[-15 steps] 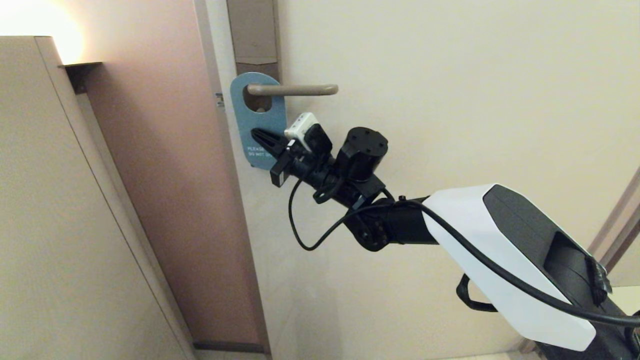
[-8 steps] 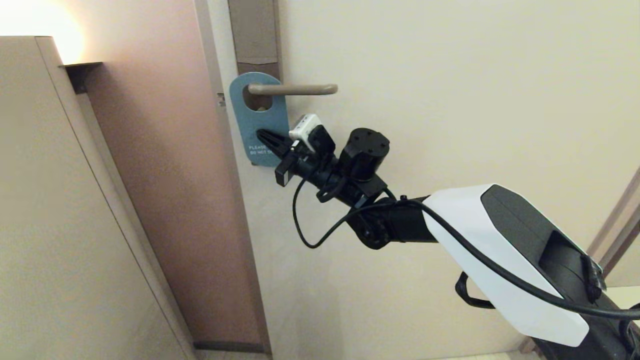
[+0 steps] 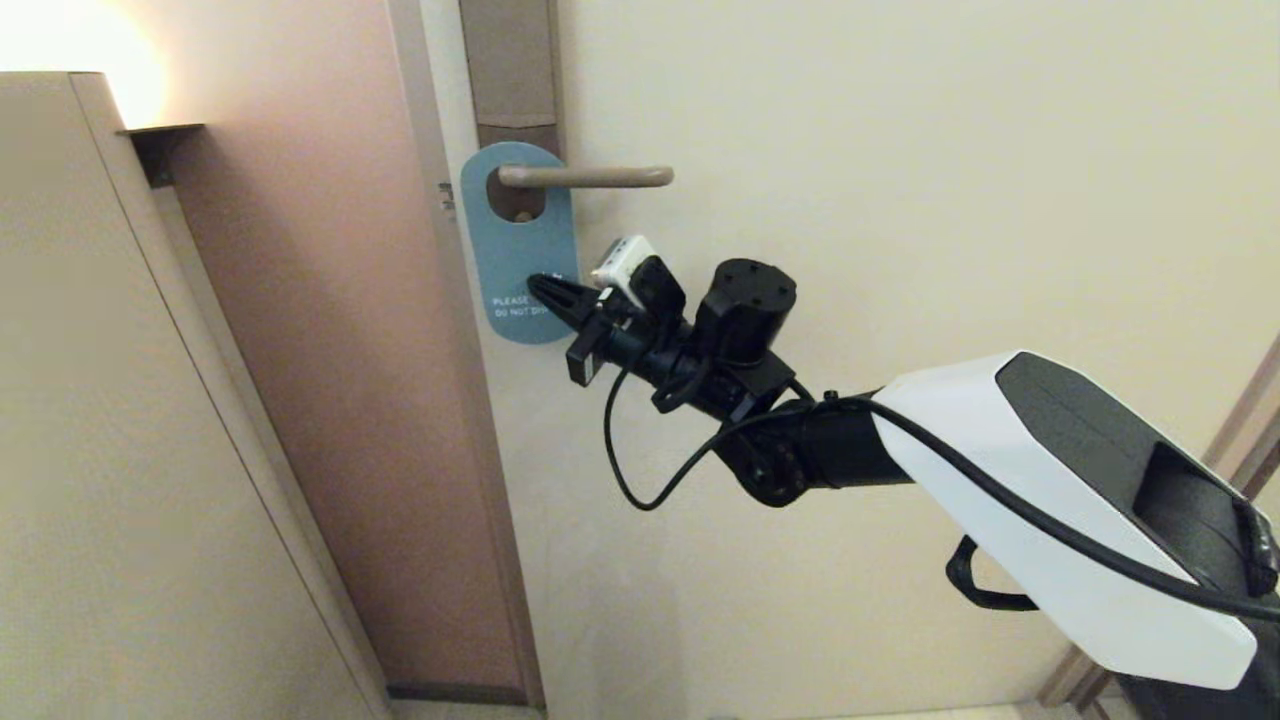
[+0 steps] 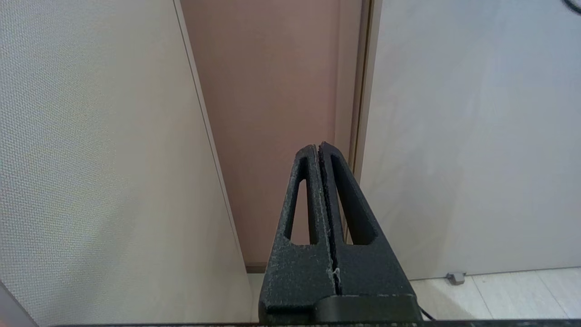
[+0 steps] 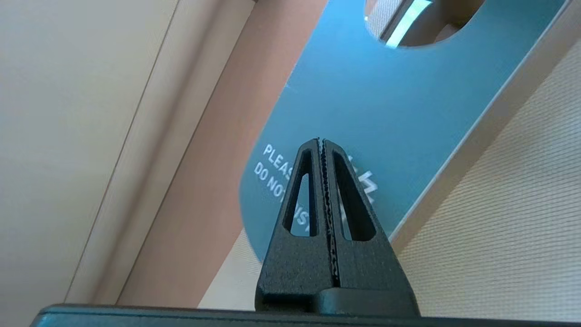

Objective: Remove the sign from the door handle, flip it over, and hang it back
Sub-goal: Hang the sign back with the other side facing out, then take down the sign

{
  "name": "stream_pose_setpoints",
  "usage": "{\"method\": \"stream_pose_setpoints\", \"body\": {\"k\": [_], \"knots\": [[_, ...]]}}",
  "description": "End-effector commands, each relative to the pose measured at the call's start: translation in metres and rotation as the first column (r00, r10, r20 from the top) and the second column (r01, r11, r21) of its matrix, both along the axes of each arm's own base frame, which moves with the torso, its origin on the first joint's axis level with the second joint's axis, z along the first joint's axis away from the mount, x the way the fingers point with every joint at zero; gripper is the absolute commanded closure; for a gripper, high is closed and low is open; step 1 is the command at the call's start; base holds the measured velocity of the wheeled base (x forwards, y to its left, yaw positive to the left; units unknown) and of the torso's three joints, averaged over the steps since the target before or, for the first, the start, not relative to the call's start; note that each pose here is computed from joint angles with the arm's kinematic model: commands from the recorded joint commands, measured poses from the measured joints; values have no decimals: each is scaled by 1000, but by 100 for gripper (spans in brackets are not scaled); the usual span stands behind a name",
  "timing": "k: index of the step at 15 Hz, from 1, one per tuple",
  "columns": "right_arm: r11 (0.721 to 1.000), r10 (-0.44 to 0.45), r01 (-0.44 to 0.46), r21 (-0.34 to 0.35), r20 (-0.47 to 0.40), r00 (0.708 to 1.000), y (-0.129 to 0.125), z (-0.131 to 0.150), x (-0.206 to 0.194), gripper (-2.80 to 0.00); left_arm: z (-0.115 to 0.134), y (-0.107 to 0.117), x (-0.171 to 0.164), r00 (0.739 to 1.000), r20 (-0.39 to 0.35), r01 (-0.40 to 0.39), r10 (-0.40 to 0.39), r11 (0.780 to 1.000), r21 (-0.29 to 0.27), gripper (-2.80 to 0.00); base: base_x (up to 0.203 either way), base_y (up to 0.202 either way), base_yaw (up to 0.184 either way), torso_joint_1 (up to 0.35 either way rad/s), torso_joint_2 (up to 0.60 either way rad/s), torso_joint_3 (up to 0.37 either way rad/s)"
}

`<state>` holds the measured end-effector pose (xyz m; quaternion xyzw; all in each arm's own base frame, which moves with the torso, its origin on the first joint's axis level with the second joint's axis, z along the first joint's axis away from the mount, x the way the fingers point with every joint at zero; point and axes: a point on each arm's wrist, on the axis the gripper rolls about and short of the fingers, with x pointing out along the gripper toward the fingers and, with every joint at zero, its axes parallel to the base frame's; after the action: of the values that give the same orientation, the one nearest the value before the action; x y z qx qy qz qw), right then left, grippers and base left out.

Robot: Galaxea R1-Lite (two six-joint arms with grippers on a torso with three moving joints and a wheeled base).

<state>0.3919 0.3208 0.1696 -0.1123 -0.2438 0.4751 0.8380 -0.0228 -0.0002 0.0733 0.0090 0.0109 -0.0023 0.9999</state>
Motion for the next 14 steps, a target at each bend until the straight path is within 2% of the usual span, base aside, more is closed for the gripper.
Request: {"method": "stream_pose_setpoints", "body": {"k": [1,5,8,11,14], "knots": [[1000,3,-3,5,13,1000,-7,15,-10,0,0,0,0,1000,0,0,0,1000,0,0,0,0,0,0,0,0],[1000,-2,1,-28,-29,1000,-22,22,-27,0,0,0,0,1000,-1,0,0,1000,0,0,0,0,0,0,0,0],[997,-28,23,-68,-81,996,-43,22,-42,0,0,0,0,1000,-1,0,0,1000,0,0,0,0,0,0,0,0],[991,-119,111,-76,-110,987,-70,36,-51,0,0,0,0,1000,0,0,0,1000,0,0,0,0,0,0,0,0],[971,-231,220,-88,-139,963,-105,53,-58,0,0,0,0,1000,0,0,0,1000,0,0,0,0,0,0,0,0]]}}
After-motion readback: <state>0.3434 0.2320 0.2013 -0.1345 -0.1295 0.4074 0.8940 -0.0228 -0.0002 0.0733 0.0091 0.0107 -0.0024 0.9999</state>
